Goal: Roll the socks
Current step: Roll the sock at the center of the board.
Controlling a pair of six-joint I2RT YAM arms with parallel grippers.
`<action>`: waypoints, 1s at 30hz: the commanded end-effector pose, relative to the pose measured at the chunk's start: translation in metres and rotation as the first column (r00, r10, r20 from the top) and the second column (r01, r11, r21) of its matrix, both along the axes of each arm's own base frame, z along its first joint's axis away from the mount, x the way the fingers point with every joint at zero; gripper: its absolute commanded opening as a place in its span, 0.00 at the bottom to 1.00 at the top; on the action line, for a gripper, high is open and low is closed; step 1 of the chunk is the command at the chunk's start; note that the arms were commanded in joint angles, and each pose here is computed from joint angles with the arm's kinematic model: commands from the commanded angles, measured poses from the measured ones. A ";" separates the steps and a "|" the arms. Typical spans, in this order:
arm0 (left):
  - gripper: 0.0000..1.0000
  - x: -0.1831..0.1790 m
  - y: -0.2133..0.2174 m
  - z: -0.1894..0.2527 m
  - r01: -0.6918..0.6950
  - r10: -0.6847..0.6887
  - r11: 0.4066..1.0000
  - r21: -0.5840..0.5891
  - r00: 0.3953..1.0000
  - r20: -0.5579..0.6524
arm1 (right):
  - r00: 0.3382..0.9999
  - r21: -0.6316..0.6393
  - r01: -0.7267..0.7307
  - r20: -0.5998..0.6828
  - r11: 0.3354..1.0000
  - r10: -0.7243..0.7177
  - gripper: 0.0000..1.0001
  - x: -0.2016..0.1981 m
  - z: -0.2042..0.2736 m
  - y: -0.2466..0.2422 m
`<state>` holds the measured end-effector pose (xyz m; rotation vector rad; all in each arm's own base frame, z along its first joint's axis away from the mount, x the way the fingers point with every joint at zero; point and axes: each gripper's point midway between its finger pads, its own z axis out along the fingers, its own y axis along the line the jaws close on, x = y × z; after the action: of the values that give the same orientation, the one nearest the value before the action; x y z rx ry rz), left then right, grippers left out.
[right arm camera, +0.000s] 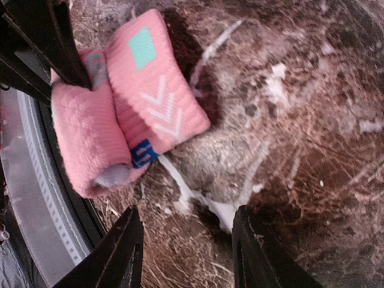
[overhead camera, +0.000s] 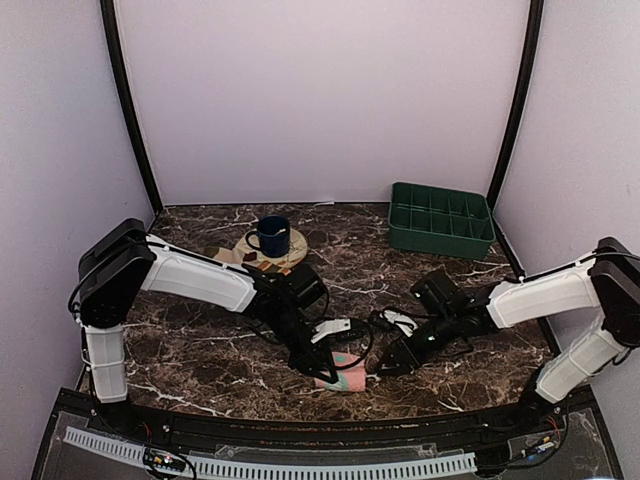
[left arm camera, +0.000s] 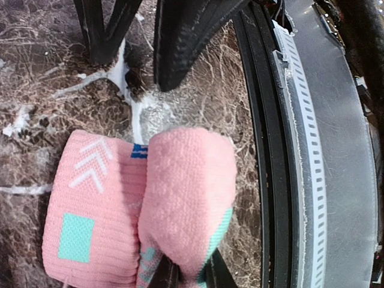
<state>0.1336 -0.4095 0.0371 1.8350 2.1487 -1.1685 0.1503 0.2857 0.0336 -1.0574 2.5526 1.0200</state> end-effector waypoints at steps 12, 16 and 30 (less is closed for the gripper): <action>0.00 -0.033 0.044 -0.043 0.045 0.024 0.965 0.258 0.966 -0.259 | 0.927 -0.019 0.112 0.361 0.994 -0.097 0.46 0.010 0.044 -0.002; 0.00 -0.033 0.043 -0.044 0.052 0.025 0.964 0.263 0.960 -0.280 | 0.900 -0.055 0.097 0.430 0.994 -0.065 0.48 0.000 0.050 0.006; 0.00 -0.033 0.044 -0.048 0.060 0.028 0.962 0.267 0.950 -0.312 | 0.814 -0.200 -0.066 0.556 0.978 0.168 0.52 -0.046 0.048 0.053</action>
<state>0.1137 -0.4040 0.0367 1.8385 2.2970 -1.4964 0.1065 0.3264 0.0789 -1.2891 2.1683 0.4796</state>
